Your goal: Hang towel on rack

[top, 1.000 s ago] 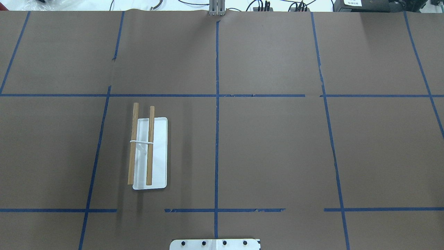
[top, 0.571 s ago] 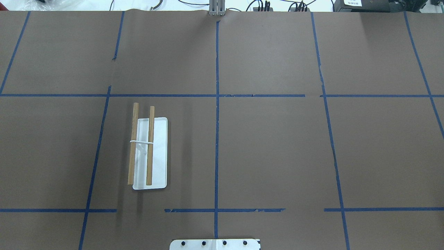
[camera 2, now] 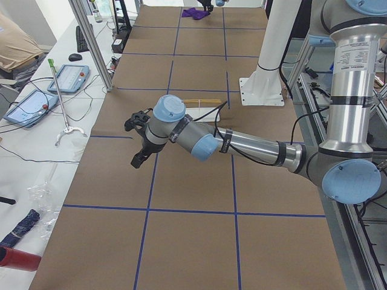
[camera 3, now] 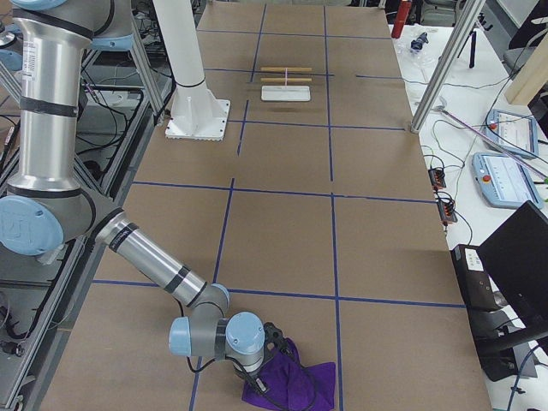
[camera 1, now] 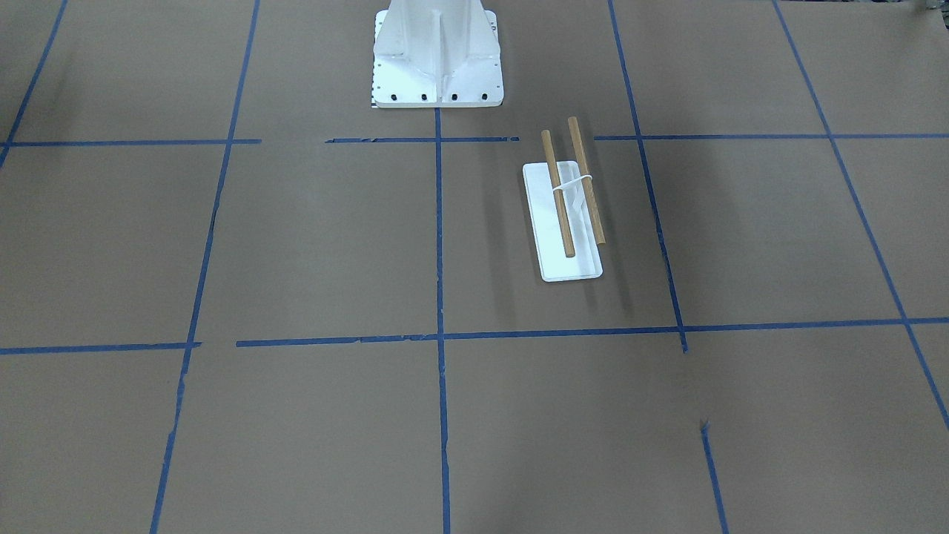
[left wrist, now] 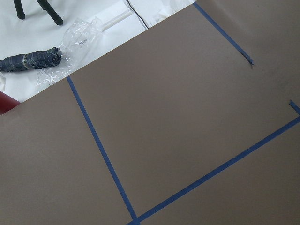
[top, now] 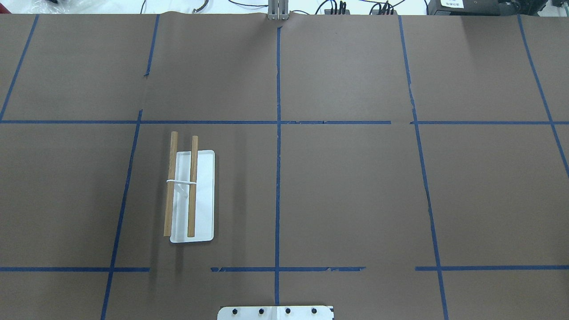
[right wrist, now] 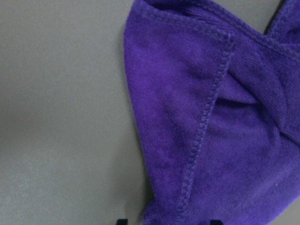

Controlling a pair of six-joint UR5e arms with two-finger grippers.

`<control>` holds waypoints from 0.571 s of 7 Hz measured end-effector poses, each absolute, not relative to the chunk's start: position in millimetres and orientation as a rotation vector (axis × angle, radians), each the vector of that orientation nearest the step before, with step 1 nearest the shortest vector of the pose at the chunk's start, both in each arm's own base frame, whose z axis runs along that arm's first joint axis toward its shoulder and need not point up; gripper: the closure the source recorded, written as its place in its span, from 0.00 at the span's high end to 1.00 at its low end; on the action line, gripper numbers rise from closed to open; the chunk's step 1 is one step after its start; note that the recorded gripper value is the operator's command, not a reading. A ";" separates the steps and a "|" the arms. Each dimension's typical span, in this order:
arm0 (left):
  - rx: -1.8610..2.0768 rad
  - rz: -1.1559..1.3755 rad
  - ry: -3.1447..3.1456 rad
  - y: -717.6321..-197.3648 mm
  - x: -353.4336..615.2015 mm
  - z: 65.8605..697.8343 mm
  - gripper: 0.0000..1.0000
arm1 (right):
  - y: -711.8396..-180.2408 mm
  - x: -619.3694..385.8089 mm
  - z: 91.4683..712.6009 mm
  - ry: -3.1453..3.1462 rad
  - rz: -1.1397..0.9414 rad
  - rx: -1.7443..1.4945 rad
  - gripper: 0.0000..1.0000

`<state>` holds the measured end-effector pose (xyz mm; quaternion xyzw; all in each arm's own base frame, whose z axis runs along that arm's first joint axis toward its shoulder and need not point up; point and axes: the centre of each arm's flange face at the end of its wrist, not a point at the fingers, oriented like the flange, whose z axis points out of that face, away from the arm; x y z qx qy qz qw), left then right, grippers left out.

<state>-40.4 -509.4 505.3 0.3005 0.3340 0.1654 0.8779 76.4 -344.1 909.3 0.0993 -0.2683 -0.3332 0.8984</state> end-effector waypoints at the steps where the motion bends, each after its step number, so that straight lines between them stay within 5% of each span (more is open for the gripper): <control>1: 0.628 0.346 0.697 -509.3 -40.4 504.8 1.00 | -344.2 76.6 908.8 -0.552 -0.695 0.208 0.00; 4: 0.630 0.347 0.696 -509.6 -40.4 504.1 1.00 | -355.3 77.4 897.1 -0.542 -0.748 0.253 0.00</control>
